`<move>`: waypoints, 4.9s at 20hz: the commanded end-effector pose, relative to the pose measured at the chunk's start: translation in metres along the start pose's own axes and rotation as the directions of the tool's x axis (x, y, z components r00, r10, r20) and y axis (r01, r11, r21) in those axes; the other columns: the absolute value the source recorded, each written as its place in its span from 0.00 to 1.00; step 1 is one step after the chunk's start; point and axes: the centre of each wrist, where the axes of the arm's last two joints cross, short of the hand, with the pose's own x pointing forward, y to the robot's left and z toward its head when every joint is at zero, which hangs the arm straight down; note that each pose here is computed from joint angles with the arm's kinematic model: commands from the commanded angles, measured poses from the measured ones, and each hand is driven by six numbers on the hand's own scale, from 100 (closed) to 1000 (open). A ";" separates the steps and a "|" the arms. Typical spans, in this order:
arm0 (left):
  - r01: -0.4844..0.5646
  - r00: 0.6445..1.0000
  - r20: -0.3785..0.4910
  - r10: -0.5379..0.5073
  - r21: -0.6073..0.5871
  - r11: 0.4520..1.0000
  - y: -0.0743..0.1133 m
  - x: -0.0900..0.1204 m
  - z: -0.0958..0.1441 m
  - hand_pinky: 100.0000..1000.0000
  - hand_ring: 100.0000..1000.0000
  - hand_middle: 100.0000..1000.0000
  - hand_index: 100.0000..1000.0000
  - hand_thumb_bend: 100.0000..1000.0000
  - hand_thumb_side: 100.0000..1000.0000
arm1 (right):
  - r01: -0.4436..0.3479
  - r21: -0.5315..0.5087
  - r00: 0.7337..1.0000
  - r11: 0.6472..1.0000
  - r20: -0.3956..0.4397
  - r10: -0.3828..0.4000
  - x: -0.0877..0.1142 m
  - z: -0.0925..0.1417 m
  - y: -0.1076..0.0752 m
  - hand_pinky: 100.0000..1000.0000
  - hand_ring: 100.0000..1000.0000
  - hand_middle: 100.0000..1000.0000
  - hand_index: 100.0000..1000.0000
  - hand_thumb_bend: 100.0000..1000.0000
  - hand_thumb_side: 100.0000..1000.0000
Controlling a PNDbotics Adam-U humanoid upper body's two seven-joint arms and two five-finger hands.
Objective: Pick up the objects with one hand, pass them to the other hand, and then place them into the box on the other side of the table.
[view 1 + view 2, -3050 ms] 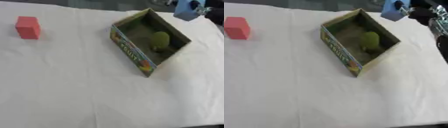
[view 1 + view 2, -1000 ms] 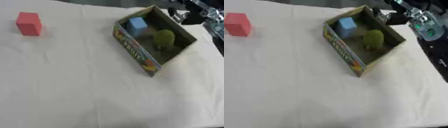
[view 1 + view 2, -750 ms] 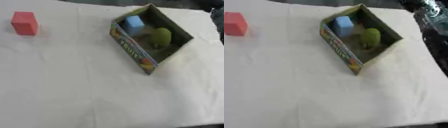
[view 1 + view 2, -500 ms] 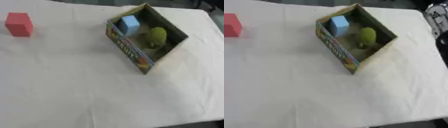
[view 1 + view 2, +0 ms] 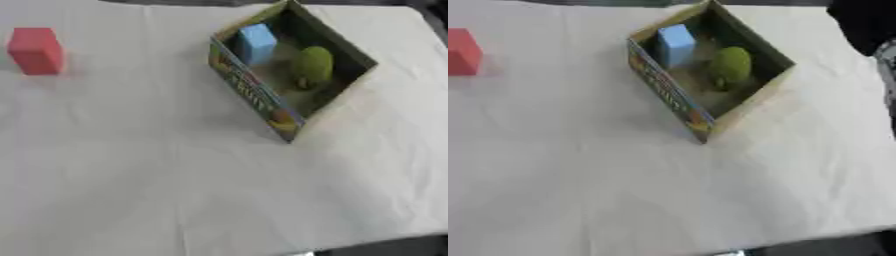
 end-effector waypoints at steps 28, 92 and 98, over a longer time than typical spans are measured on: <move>0.048 0.975 -0.118 -0.191 -0.720 0.693 -0.071 -0.011 -0.076 0.79 0.83 0.78 0.81 0.62 0.23 | -0.020 0.107 1.000 0.994 -0.012 0.021 0.006 0.001 0.001 1.00 1.00 1.00 1.00 0.00 0.48; 0.105 0.880 -0.198 -0.431 -0.805 0.583 -0.063 -0.021 -0.075 0.81 0.84 0.75 0.77 0.62 0.00 | -0.075 0.231 0.996 0.970 -0.039 0.086 -0.009 0.002 0.010 1.00 1.00 1.00 1.00 0.00 0.46; 0.101 0.883 -0.200 -0.426 -0.803 0.587 -0.060 -0.021 -0.076 0.80 0.84 0.75 0.77 0.63 0.00 | -0.080 0.241 0.995 0.967 -0.040 0.092 -0.009 0.002 0.010 1.00 1.00 1.00 1.00 0.00 0.46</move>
